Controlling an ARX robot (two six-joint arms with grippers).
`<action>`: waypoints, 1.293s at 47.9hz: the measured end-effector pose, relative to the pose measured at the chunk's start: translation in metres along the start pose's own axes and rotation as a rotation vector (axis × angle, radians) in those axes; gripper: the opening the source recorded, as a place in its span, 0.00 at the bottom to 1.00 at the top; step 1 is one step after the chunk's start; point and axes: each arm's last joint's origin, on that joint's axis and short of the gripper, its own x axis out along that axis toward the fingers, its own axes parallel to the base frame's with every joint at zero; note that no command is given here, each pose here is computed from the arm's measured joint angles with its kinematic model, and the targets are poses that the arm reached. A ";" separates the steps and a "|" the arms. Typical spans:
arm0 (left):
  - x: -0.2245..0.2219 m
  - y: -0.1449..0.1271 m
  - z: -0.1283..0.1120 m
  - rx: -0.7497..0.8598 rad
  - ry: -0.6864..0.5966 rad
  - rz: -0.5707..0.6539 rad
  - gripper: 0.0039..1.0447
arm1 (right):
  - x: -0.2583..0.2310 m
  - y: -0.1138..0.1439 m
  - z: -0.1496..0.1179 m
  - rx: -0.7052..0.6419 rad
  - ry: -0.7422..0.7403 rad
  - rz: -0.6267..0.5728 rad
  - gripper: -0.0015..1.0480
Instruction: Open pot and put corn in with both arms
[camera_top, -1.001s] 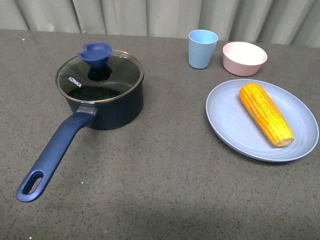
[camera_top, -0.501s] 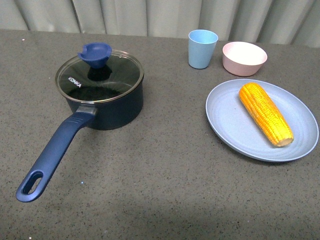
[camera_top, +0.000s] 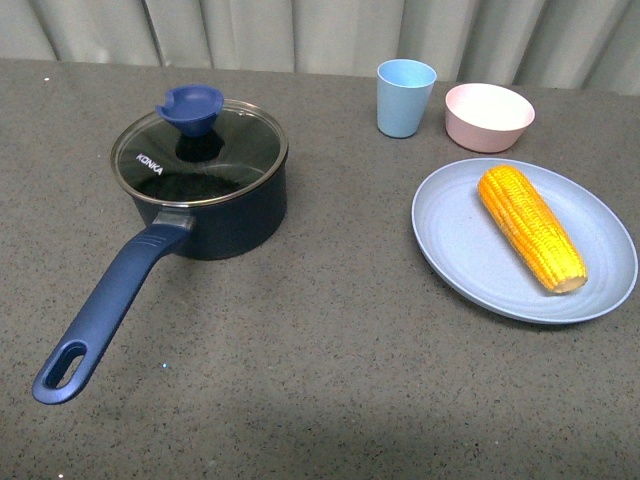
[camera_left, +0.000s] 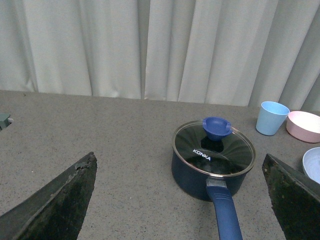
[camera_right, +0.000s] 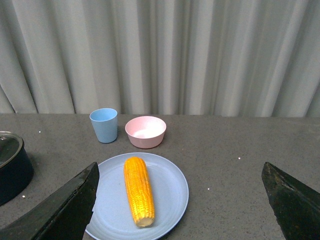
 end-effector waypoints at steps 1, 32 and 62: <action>0.000 0.000 0.000 0.000 0.000 0.000 0.94 | 0.000 0.000 0.000 0.000 0.000 0.000 0.91; 0.017 -0.006 -0.008 -0.060 0.122 -0.041 0.94 | 0.000 0.000 0.000 0.000 0.000 0.000 0.91; 0.133 -0.106 -0.044 -0.163 0.192 -0.336 0.94 | 0.000 0.000 0.000 0.000 0.000 0.000 0.91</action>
